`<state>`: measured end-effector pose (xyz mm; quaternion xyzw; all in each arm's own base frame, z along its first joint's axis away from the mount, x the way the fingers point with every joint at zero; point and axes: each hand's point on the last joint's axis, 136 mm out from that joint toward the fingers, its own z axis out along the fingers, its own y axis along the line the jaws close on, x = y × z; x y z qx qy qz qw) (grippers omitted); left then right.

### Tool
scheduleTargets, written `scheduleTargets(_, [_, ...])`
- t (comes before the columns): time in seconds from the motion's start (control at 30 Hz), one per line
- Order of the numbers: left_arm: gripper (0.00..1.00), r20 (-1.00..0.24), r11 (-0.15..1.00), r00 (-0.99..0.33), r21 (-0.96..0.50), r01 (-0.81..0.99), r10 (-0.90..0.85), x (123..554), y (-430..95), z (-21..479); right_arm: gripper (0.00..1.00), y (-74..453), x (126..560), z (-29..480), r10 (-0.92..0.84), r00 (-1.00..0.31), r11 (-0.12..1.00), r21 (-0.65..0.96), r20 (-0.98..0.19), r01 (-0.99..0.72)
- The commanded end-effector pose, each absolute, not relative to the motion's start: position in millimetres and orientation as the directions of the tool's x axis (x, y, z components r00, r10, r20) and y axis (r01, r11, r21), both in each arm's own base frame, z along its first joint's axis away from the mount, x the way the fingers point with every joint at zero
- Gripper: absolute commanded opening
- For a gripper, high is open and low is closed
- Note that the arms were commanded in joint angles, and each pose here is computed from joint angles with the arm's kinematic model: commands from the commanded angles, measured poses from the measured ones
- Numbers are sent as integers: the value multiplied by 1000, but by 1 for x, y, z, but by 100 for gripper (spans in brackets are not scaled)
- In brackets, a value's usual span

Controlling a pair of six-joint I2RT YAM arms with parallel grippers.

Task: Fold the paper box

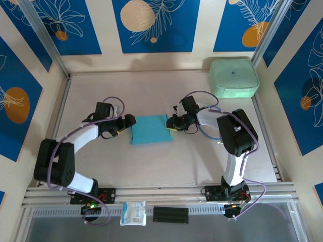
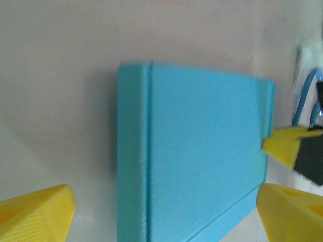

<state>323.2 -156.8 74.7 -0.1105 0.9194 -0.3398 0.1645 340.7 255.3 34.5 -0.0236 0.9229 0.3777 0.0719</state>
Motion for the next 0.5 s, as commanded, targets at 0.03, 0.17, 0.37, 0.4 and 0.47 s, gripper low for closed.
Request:
scheduleTargets(0.03, [94, -196, 619, -936, -785, -29, -293, 327, -182, 83, 23, 244, 322, 8, -9, -1000, 685, 728, -23, -23])
scheduleTargets(0.17, [94, -152, 521, -936, -853, -38, -317, 339, -195, 72, 23, 242, 323, 6, -17, -999, 699, 715, -28, -31])
scheduleTargets(0.37, [70, -93, 368, -923, -928, -56, -374, 354, -209, 66, 23, 240, 325, 4, -17, -1000, 710, 704, -19, -25])
scheduleTargets(0.4, [65, -91, 344, -919, -938, -51, -384, 356, -210, 70, 23, 241, 325, 5, -16, -1000, 711, 703, -19, -25])
scheduleTargets(0.47, [59, -95, 319, -913, -947, -40, -396, 357, -211, 75, 23, 243, 324, 7, -21, -1000, 710, 704, -23, -31])
